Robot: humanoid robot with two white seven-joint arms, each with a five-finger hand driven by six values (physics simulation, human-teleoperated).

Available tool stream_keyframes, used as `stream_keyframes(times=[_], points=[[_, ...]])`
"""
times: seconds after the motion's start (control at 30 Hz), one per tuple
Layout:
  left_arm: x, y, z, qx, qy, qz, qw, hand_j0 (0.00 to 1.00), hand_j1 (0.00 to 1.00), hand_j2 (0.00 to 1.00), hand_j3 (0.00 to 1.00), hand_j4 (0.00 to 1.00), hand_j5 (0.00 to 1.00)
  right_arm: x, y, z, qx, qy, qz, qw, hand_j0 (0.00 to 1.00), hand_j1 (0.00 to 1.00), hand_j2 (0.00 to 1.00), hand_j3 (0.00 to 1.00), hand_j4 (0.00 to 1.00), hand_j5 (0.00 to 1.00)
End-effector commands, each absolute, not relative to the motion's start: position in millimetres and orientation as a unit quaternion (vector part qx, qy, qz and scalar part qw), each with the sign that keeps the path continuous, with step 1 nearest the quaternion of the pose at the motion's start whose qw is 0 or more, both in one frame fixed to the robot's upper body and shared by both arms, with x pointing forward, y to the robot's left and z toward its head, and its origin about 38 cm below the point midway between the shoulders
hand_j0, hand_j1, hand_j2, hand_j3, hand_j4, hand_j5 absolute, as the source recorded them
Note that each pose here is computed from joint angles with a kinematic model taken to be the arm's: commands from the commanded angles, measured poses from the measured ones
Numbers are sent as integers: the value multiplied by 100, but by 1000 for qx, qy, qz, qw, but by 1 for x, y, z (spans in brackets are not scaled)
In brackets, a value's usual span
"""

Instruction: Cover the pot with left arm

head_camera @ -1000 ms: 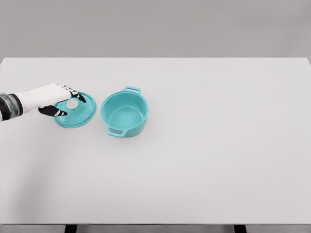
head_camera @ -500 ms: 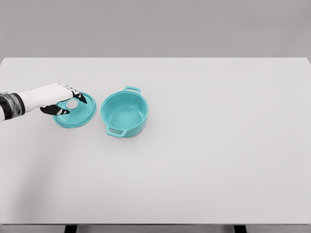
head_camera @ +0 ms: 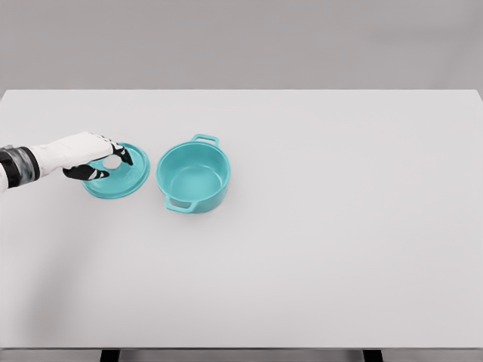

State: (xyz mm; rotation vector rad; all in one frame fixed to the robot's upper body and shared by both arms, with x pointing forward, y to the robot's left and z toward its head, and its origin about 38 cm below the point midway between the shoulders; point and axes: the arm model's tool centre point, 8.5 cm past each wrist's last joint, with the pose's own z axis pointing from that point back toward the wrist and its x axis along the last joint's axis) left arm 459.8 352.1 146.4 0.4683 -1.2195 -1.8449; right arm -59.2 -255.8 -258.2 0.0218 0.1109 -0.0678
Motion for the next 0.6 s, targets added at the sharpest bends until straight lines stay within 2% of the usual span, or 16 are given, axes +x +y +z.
stream_keyframes(times=[0.0,0.17,0.57], points=[[460,353,147,187,-490,-736,428,60,60,60,60,60,60,-59,-256,-258,11,56,-34,998,100,100,100,100,100,100],[460,354,147,188,-489,-736,429,52,52,52,52,52,52,-59,-256,-258,11,56,-34,998,100,100,100,100,100,100],[460,355,154,191,-495,-733,425,52,52,52,52,52,52,-59,-256,-258,11,56,-34,998,100,100,100,100,100,100]])
